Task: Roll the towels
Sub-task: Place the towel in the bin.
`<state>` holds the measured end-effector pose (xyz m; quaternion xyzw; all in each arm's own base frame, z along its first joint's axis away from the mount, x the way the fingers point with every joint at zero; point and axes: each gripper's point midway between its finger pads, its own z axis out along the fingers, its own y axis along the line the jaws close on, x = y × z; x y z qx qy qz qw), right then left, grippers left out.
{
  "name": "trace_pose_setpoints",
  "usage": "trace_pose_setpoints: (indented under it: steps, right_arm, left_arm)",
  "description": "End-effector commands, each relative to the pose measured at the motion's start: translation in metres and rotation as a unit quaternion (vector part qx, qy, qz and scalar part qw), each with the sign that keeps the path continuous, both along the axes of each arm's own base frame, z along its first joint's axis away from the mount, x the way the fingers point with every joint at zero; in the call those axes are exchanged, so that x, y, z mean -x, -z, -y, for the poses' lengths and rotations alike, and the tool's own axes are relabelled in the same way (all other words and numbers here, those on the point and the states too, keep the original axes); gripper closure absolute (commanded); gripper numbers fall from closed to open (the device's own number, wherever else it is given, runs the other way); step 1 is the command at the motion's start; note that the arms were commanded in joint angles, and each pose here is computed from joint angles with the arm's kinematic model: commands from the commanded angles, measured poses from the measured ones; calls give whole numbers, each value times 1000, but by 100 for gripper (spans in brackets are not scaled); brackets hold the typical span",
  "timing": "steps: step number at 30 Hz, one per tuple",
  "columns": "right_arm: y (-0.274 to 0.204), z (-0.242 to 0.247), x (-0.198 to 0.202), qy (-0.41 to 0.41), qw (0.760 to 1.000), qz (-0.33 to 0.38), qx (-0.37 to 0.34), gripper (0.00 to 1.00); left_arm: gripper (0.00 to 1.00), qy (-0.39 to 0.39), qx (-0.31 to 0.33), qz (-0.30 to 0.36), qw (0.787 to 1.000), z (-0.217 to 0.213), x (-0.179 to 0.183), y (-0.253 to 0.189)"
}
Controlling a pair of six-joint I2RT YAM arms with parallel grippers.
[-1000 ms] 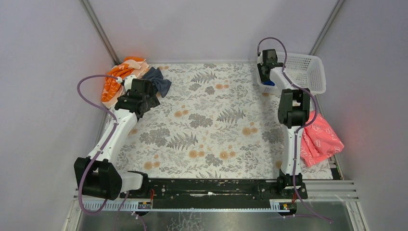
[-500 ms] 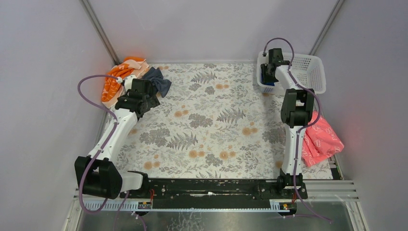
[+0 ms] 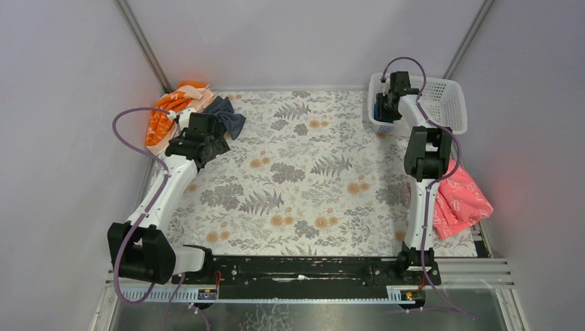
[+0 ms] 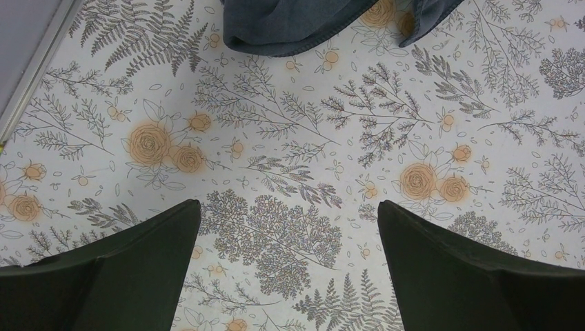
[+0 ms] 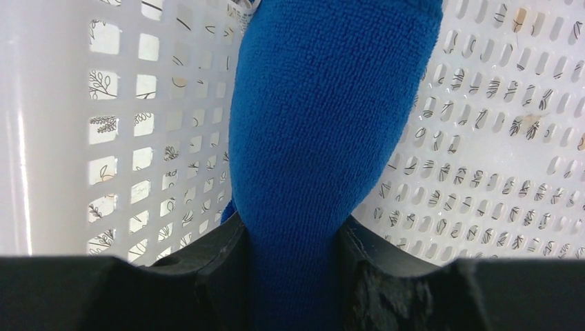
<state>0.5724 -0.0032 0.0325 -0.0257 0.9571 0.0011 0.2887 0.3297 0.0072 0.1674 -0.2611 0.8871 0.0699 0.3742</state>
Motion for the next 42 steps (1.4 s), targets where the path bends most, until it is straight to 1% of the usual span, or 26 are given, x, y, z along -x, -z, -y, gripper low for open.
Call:
trace_pose_setpoints:
  steps: [1, 3, 10, 16, 21, 26, 29, 31, 34, 35, 36, 37, 38, 42]
  right_arm:
    - [-16, -9, 4, -12, 1000, 8, -15, 54]
    - [-28, -8, 3, -14, 1000, 24, -11, 47]
    - [-55, -8, 1, -15, 999, 50, -10, 34]
    - [-74, -4, 2, -11, 998, 66, 0, 27]
    - [-99, 0, 6, -6, 996, 86, 10, 23]
    - [-133, 6, 17, 2, 994, 111, 25, 19]
    - [-164, 6, 34, 5, 991, 132, 23, 17]
    - [-183, -3, 49, 4, 989, 150, -1, 17]
    - [-204, -30, 78, -14, 979, 188, -78, 17]
    - [-204, -40, 89, -17, 974, 196, -110, 17]
    - [-223, -52, 98, -20, 961, 232, -148, 17]
    - [-222, -62, 109, -25, 953, 242, -179, 16]
    - [-214, -71, 123, -29, 947, 244, -209, 16]
    - [-214, -99, 159, -57, 920, 259, -289, 16]
  left_arm:
    - [0, -1, -5, 5, 1000, -4, -3, 0]
    - [0, -2, -5, 6, 1000, -4, -3, -1]
    - [0, -3, -4, 7, 1000, -5, -3, -1]
    - [0, -3, -3, 8, 1000, -5, -3, -2]
    - [0, -2, 1, 9, 1000, -4, -3, -3]
    - [0, -1, 6, 12, 1000, -4, -3, -4]
    - [0, 1, 12, 15, 1000, -3, -4, -4]
    - [0, 2, 20, 14, 1000, -2, -6, -4]
    - [0, -3, 49, 14, 999, -2, -15, -3]
    - [0, -4, 61, 12, 998, -3, -19, -3]
    - [0, -8, 70, 4, 998, -5, -24, 1]
    - [0, -16, 80, -1, 997, -8, -29, 3]
    - [0, -24, 89, -7, 996, -12, -34, 6]
    - [0, -67, 115, -36, 990, -33, -57, 25]
